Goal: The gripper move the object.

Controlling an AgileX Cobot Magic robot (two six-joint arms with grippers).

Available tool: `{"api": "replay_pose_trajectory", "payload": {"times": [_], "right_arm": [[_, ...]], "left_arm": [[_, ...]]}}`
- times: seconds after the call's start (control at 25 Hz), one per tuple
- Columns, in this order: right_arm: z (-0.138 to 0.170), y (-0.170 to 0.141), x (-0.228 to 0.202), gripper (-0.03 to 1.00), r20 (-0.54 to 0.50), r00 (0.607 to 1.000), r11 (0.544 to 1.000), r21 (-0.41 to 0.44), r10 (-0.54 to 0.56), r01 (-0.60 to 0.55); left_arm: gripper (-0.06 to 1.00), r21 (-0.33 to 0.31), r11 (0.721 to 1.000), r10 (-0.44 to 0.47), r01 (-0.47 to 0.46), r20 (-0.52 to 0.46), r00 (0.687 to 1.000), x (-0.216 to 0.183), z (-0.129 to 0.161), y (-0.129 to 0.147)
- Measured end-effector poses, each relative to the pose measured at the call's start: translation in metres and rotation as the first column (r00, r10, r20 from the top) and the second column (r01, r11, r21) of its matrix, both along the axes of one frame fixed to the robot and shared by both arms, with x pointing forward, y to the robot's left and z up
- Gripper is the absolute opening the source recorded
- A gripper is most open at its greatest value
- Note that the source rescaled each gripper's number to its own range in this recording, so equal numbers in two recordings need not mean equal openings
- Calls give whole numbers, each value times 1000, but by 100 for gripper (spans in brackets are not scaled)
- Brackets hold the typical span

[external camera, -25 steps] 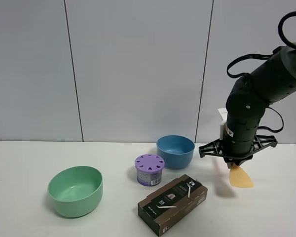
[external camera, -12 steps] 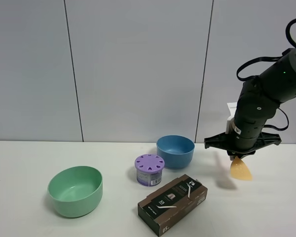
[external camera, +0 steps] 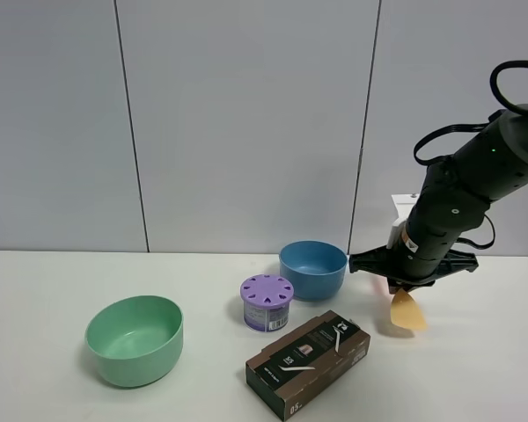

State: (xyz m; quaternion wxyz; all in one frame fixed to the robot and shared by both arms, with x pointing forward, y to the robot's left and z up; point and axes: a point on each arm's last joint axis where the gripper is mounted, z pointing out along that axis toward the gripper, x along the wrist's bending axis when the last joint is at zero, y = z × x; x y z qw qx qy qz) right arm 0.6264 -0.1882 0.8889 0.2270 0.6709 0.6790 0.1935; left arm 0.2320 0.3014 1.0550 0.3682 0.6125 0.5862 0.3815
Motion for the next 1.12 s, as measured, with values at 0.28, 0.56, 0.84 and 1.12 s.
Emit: {"api": "replay_pose_trajectory", "payload": {"times": [0.28, 0.56, 0.84, 1.12], "right_arm": [[0, 0, 0, 31, -1, 1000, 1000, -2, -1, 1], [4, -1, -1, 63, 3, 1000, 1000, -1, -11, 11], [102, -13, -20, 82, 136, 990, 997, -72, 43, -33], [231, -38, -95, 84, 275, 944, 972, -193, 185, -134]], "left_arm": [[100, 0, 1000, 0, 0, 0, 1000, 0, 0, 0], [100, 0, 1000, 0, 0, 0, 1000, 0, 0, 0], [100, 0, 1000, 0, 0, 0, 1000, 0, 0, 0], [100, 0, 1000, 0, 0, 0, 1000, 0, 0, 0]]}}
